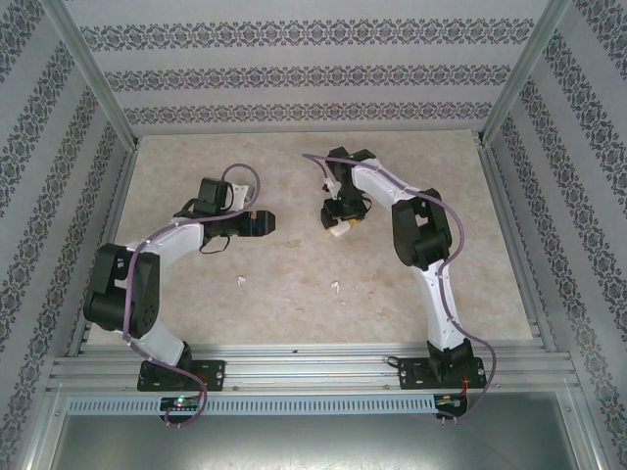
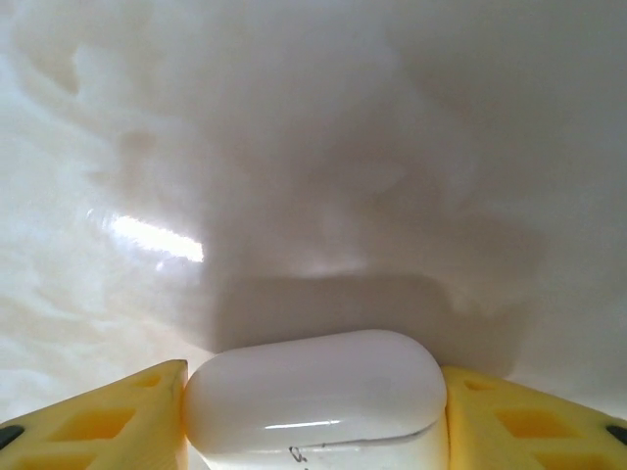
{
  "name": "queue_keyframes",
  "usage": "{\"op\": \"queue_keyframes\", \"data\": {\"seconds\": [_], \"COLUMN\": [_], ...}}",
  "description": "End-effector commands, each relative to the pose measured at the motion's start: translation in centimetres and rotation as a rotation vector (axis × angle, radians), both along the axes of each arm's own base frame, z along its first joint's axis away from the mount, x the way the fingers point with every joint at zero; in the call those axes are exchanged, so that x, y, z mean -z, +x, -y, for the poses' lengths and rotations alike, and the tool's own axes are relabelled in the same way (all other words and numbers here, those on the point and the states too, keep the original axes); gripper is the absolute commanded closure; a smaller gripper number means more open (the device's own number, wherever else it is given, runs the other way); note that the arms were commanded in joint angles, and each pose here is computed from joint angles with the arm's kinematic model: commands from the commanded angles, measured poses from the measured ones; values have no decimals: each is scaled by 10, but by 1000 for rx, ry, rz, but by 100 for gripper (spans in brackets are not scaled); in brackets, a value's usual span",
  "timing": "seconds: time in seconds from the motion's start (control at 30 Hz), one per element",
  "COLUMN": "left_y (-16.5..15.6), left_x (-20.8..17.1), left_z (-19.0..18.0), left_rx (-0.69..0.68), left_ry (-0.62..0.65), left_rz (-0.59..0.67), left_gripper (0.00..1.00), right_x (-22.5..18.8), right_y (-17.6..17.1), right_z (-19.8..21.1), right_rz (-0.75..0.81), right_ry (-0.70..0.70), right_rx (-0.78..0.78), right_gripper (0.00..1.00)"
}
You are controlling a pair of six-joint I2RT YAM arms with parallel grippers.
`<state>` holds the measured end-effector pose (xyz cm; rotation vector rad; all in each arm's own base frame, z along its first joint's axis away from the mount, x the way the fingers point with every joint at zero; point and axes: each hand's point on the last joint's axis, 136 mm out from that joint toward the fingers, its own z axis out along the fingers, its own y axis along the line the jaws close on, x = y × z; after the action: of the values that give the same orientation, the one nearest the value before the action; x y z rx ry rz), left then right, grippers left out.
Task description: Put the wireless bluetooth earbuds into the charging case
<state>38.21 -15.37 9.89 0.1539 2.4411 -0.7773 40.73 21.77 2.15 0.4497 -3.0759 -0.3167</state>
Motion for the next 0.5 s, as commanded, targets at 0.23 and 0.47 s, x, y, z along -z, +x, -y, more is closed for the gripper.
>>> {"op": "queue_keyframes", "data": {"seconds": [0.23, 0.47], "left_y": [-18, -32], "left_x": [-46, -75], "left_z": [50, 103], "left_rx": [78, 120], "left_ry": [-90, -220], "left_rz": [240, 424], "left_gripper": [18, 23], "right_x": [-52, -105], "right_y": [-13, -11], "right_z": [-27, -37], "right_rz": [-28, 45], "right_ry": [360, 504], "right_rx": [331, 390], "right_gripper": [50, 50]}}
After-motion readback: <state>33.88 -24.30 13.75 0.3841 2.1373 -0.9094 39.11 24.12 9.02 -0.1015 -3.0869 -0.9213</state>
